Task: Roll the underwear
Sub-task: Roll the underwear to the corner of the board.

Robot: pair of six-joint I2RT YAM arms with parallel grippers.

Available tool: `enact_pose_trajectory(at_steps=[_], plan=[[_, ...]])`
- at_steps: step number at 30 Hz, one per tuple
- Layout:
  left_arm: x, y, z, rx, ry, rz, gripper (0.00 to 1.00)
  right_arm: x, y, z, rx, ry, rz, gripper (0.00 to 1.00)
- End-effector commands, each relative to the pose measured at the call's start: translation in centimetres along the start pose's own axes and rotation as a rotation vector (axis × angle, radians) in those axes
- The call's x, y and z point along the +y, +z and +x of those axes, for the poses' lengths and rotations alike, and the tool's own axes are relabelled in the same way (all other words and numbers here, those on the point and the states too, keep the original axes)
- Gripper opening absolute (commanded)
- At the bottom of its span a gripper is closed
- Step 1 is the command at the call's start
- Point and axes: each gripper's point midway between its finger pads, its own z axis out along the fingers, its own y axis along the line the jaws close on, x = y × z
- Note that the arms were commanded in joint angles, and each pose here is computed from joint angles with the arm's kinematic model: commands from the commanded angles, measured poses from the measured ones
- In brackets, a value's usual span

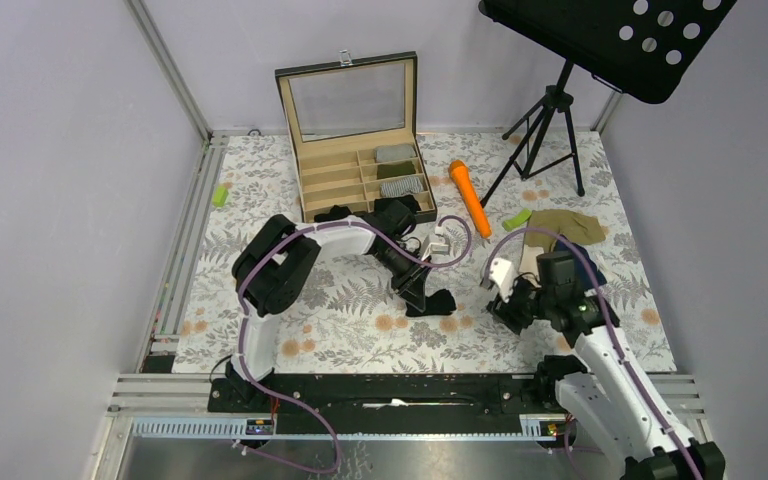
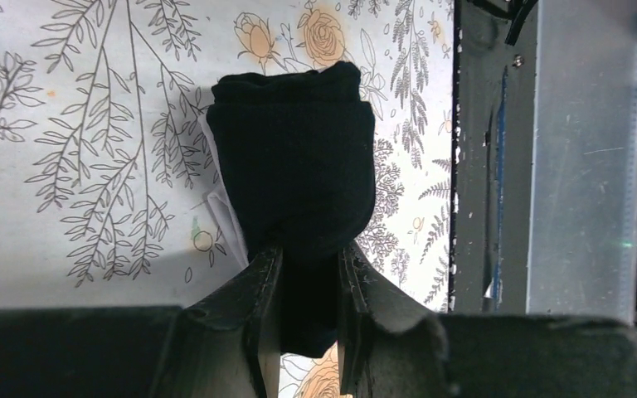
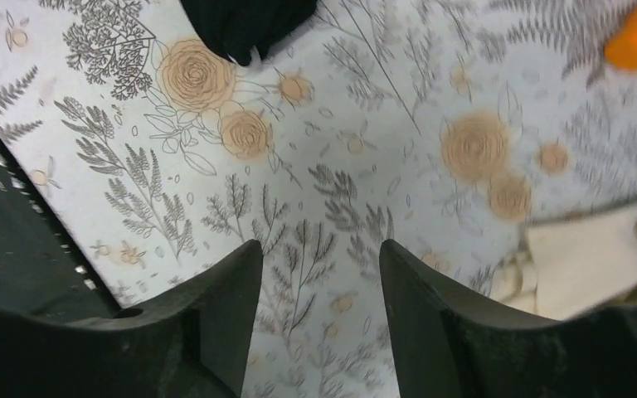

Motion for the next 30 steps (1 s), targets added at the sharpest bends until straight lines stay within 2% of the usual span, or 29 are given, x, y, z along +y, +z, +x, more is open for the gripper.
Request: enact_pose_trajectory(at_steps=[1,3,6,13,18,26,28,30], plan=[[0.5,1.4,5.9,0.149,-0.206,-0.006,0.0,-2.3,2.1,-4.7,-0.15,-0.366,0.102,0.64],[0.5,1.4,6.1,0.151,-0.218,-0.005,0.0,-0.6,3.3,-6.3,-0.185,-0.458,0.024,0.67],[0.6,1.3,6.1,0.153,-0.213,-0.012,0.0,1.6,5.2,-7.1,-0.171,-0.552,-0.091,0.69],[0.8,1.1,6.0,0.165,-0.197,-0.026,0.01,3.8,8.3,-9.3,-0.194,-0.671,-0.198,0.73],[1.1,1.1,5.8,0.168,-0.19,-0.031,0.01,4.1,10.2,-8.7,-0.197,-0.754,-0.214,0.75],[1.2,0.8,5.2,0.156,-0.182,-0.032,0.02,5.6,12.1,-6.1,-0.121,-0.757,-0.34,0.52],[1.3,0.5,5.1,0.151,-0.181,-0.042,0.03,6.1,12.2,-5.1,-0.084,-0.745,-0.379,0.39],[1.6,0.0,4.9,0.144,-0.18,-0.063,0.12,6.4,12.1,-4.3,-0.042,-0.72,-0.417,0.2]])
